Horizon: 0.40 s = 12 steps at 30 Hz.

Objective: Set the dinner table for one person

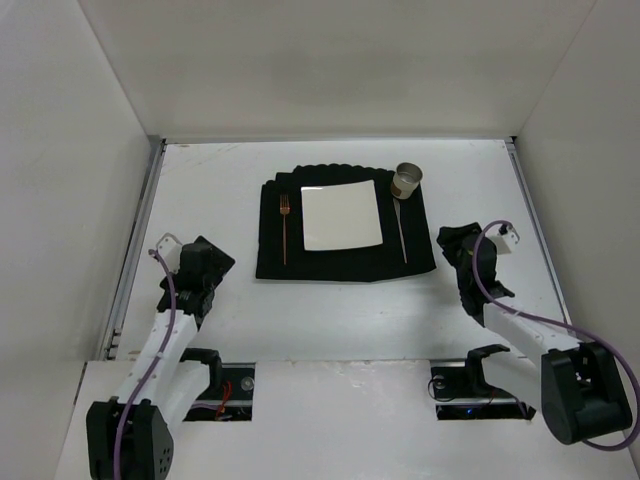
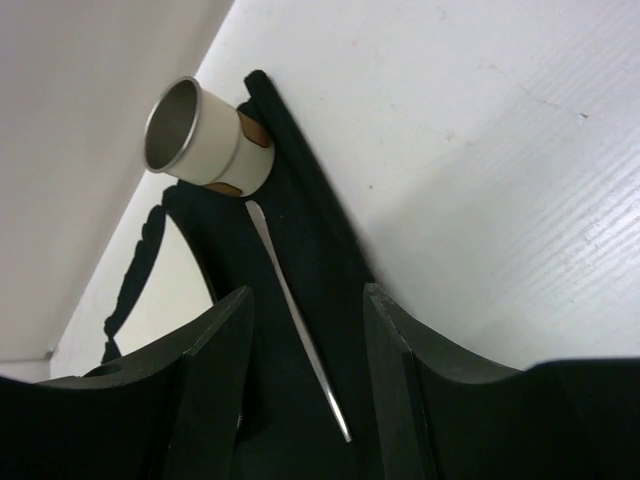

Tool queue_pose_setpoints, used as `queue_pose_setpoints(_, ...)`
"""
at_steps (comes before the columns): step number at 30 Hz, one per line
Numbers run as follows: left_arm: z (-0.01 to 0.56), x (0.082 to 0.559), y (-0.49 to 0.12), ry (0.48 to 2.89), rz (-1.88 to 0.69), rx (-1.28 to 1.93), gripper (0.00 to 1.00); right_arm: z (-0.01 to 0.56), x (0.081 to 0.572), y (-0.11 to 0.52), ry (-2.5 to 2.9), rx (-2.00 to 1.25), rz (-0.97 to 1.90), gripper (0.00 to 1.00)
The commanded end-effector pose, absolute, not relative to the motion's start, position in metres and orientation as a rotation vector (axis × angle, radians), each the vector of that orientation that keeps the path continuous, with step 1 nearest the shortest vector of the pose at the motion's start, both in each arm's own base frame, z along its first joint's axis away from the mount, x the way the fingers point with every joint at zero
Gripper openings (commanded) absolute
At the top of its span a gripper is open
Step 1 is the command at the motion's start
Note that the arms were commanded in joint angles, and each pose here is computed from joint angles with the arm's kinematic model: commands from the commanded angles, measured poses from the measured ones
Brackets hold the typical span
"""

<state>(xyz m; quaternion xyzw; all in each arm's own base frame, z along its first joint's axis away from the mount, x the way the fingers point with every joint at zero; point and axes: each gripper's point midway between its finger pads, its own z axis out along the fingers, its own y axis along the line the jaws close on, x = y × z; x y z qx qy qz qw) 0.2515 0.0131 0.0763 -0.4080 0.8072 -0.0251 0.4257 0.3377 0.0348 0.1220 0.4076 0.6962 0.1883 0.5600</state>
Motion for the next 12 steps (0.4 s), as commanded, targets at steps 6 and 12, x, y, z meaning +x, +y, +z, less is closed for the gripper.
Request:
queue_pose_setpoints(6,0.082,0.265,0.006,1.998,-0.119,-1.023,1.00,0.134,0.344,0.029,1.583,0.987,0.444,0.54)
queue_pose_setpoints(12,0.089,0.272,-0.002,2.010,-0.105,-0.969,1.00,0.135,0.345,0.031,1.588,0.975,0.447,0.54)
